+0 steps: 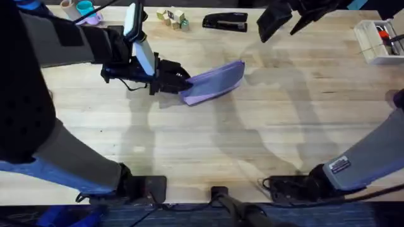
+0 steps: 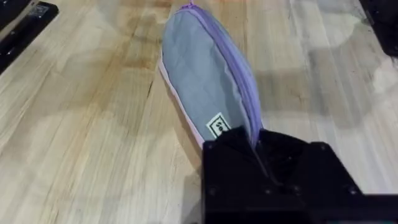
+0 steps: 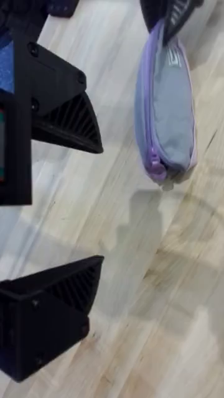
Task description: Unzip the bag, pick up the pens from the table one at a time and place them inside, then zip the bag closed.
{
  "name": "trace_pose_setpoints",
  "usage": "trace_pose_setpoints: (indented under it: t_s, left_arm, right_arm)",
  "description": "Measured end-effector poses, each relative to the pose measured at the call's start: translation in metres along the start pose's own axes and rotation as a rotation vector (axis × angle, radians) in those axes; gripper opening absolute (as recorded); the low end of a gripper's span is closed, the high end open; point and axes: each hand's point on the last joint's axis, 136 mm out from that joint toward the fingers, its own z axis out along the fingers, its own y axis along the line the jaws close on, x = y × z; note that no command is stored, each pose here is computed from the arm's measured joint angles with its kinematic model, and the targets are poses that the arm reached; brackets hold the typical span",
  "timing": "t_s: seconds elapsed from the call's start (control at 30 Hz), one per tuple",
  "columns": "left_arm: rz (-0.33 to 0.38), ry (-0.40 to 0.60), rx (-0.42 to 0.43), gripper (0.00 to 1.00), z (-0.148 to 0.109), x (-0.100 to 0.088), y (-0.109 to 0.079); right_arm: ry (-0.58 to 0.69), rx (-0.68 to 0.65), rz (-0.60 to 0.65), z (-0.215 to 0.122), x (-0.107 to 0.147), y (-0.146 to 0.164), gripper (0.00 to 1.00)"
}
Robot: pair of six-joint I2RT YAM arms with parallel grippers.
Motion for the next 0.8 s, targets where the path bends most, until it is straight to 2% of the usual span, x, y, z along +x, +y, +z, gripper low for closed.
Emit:
trace_pose_setpoints:
  t_s: [0.03, 0.1, 0.2, 0.23, 0.43, 0.6, 0.7, 0.8]
  left_arm:
    - [0.001, 0.000, 0.000, 0.160, 0.000, 0.000, 0.000]
    - [-0.004, -0.001, 0.000, 0.488, 0.000, 0.000, 0.000]
    - [-0.005, 0.000, -0.001, 0.930, -0.001, 0.000, 0.000]
    - [-0.007, 0.000, -0.001, 0.977, -0.001, 0.000, 0.000]
    - [0.005, 0.020, -0.010, 0.995, -0.001, 0.003, 0.002]
    - [-0.029, 0.080, -0.013, 0.995, -0.006, 0.005, -0.001]
    - [-0.026, 0.149, -0.059, 0.995, -0.020, -0.010, 0.004]
    - [0.012, 0.194, -0.152, 0.996, -0.043, -0.045, 0.015]
  right_arm:
    - [-0.004, 0.000, -0.005, -0.002, 0.000, 0.002, 0.997]
    - [-0.004, -0.001, -0.012, -0.002, 0.000, 0.004, 0.997]
    - [0.000, -0.002, -0.011, -0.001, 0.000, 0.004, 0.997]
    - [0.001, -0.002, -0.011, -0.001, 0.000, 0.004, 0.997]
    - [-0.010, 0.001, -0.013, -0.001, -0.002, 0.004, 0.997]
    - [-0.016, 0.002, -0.014, -0.004, -0.002, 0.004, 0.997]
    - [-0.051, 0.011, -0.020, -0.018, -0.001, 0.007, 0.997]
    - [-0.116, 0.027, -0.032, -0.044, 0.002, 0.012, 0.997]
